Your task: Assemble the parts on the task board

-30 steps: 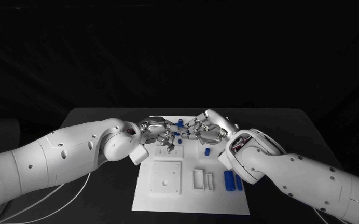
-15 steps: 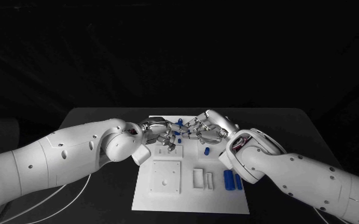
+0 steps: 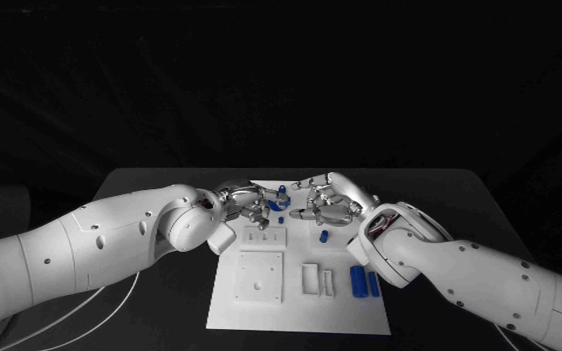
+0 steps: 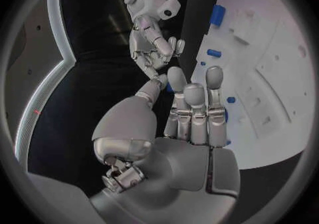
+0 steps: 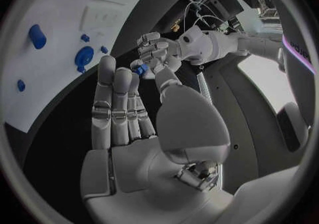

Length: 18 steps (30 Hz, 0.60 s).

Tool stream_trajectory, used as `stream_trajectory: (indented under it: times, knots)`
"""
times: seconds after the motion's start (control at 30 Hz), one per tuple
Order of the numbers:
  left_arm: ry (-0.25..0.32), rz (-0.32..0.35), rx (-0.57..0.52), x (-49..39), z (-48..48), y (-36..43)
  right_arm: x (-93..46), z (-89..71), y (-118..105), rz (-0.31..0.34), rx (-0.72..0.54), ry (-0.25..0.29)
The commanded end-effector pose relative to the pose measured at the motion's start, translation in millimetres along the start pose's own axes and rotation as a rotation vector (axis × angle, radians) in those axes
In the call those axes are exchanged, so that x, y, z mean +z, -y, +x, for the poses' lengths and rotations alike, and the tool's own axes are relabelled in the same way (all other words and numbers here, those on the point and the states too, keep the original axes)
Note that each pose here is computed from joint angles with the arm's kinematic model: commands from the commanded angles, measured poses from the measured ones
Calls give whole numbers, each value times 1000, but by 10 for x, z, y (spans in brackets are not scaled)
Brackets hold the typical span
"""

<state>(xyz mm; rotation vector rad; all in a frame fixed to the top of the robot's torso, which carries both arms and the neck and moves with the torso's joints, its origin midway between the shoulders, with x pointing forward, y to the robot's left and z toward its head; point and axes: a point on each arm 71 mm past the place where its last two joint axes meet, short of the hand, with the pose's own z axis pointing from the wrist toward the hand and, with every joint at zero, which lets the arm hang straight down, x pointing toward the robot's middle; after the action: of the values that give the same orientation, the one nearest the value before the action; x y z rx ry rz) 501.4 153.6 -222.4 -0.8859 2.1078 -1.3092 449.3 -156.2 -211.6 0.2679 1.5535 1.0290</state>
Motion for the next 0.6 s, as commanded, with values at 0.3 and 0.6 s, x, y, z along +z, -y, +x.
stream_trajectory:
  times: [0.3, 0.6]
  knots:
    - [196, -44, 226, 13, -142, 1, -26, -353, 142, 14, 72, 76]
    - [326, -129, 345, 46, -198, -27, 53, -875, 338, 59, 80, 196]
